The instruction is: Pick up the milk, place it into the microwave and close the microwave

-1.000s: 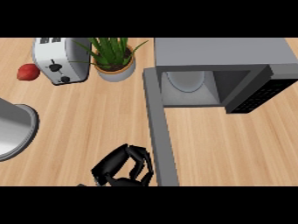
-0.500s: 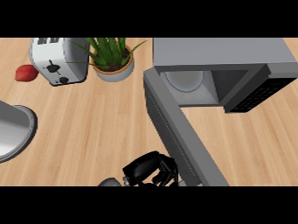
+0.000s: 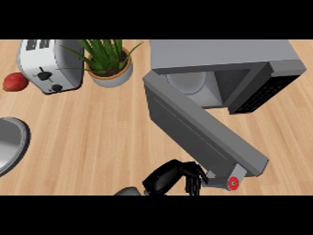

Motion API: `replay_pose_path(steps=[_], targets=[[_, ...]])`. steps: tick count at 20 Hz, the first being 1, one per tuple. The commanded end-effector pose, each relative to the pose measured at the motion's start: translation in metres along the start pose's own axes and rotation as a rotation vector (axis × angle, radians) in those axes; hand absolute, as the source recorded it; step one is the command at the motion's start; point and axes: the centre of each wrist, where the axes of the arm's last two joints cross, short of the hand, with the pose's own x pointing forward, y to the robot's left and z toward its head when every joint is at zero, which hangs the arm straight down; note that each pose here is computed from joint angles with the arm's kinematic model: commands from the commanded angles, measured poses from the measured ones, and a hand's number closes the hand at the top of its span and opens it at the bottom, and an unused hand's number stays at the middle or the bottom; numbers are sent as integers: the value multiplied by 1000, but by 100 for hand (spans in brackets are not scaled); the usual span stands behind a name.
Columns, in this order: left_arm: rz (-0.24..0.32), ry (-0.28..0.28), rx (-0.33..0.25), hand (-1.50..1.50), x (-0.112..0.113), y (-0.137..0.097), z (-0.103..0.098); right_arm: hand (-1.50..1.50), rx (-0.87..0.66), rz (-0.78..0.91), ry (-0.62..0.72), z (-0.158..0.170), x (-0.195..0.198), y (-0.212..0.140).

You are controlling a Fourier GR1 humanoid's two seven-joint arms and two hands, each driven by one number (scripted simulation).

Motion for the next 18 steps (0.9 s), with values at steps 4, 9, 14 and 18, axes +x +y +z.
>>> replay_pose_path(steps=[4,9,14,18], targets=[[1,-58,65,150,27,-7,-25,-150,73,-61,-57,-13,14,2],[21,-70,110,150,43,2,-39,-150,135,-79,-87,-39,21,11],[-32,-172,190,150,69,25,-62,-150,200,-97,-74,-50,28,17],[-60,-183,223,150,78,40,-74,-150,252,-86,-102,-68,41,11]])
